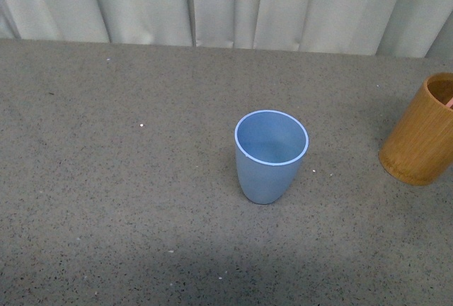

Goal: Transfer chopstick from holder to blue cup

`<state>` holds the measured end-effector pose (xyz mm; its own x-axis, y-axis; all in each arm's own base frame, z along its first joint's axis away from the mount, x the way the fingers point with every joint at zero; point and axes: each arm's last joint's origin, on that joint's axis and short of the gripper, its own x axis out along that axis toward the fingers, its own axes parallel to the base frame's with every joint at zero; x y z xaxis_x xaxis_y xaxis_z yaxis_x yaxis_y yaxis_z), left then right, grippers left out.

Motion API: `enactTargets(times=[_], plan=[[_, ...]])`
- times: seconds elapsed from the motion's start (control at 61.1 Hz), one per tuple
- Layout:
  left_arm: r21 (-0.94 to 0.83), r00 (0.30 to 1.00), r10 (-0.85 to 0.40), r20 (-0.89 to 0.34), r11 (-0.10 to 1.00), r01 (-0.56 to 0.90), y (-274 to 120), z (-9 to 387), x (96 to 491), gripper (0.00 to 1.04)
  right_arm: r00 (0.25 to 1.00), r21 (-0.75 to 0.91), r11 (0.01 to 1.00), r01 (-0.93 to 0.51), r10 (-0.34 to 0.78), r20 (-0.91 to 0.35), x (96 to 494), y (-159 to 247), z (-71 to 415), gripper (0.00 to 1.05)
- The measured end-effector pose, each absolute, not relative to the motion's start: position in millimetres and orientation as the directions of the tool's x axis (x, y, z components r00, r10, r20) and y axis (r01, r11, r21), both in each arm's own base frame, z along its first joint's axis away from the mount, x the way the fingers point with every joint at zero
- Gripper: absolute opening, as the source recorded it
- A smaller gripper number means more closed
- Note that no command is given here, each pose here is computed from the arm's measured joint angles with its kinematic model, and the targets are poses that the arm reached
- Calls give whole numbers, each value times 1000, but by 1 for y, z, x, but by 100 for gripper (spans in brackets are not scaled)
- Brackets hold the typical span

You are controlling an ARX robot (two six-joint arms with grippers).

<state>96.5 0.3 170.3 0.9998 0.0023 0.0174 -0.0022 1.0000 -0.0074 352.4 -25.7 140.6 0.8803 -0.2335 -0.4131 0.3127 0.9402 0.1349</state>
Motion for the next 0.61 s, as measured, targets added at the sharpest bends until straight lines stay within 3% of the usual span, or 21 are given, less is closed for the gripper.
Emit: enactTargets(times=[0.606], plan=[[-7,1000,2,17,1000,-2,0,170,96,98,872,123,938,323,-245,-423,373,-15,135,95]])
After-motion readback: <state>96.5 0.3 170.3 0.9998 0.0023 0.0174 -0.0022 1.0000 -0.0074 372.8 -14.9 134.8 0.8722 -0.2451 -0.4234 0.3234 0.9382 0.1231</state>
